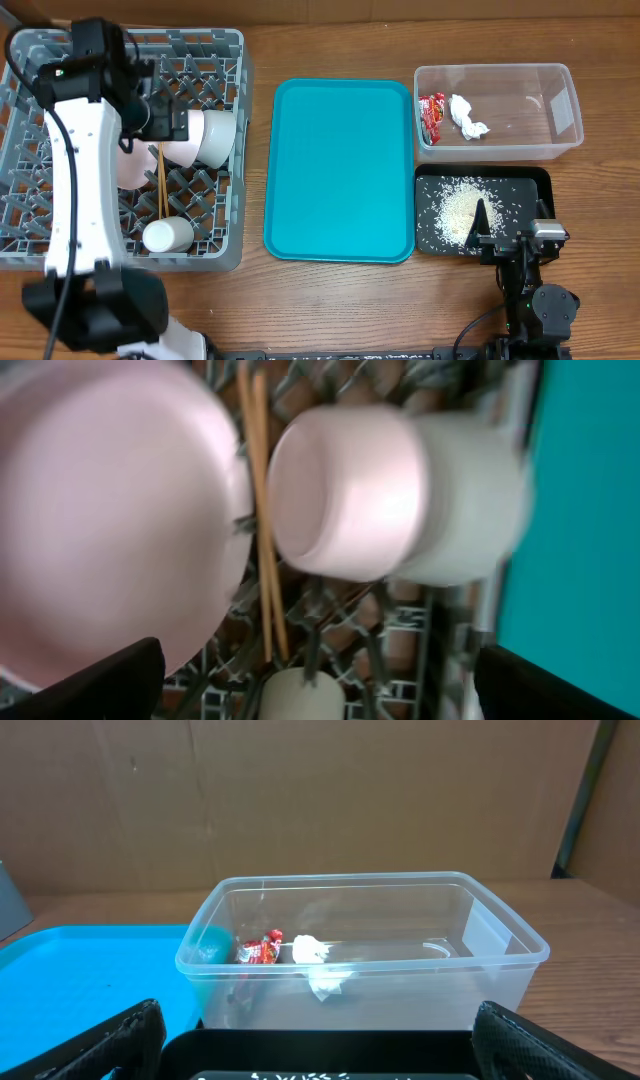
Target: Sort waste into correct bins and load items into the dishwasher
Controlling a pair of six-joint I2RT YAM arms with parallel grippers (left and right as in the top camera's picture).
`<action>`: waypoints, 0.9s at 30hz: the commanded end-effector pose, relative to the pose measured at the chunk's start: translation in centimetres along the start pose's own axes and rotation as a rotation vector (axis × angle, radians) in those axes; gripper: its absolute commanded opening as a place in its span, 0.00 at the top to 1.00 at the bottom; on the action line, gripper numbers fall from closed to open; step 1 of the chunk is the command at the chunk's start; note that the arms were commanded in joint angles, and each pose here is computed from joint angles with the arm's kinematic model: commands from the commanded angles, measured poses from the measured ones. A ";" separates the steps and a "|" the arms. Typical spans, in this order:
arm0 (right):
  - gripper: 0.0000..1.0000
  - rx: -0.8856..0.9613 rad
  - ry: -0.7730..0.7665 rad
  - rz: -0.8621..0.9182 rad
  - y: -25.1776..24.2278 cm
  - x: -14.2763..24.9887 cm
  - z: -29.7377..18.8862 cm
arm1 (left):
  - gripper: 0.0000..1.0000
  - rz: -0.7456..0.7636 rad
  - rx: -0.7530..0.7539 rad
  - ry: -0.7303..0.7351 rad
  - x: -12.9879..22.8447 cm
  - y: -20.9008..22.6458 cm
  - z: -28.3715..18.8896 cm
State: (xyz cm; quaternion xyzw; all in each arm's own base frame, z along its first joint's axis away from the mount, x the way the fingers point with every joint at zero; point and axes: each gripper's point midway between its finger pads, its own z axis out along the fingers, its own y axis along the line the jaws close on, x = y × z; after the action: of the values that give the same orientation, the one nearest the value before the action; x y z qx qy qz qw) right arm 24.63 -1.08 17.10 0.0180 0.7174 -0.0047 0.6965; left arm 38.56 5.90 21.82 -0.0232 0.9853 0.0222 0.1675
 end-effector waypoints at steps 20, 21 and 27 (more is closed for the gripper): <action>0.00 0.002 -0.010 -0.001 -0.1 0.0 0.0 | 0.00 -0.005 0.150 -0.633 13.0 -5.2 -26.7; 0.00 0.002 -0.009 -0.001 -0.1 0.1 0.0 | 0.00 0.004 0.136 -0.617 13.4 -5.0 -26.4; 0.00 0.002 -0.009 -0.001 -0.1 0.1 0.0 | 0.00 0.082 0.073 -0.664 11.4 -4.9 -25.1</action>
State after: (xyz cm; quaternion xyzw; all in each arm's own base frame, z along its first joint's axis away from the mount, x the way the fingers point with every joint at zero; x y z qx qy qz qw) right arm 24.63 -1.09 17.12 0.0184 0.7171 -0.0046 0.6967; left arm 17.80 -1.31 41.84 0.0134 0.8879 -0.0340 0.4586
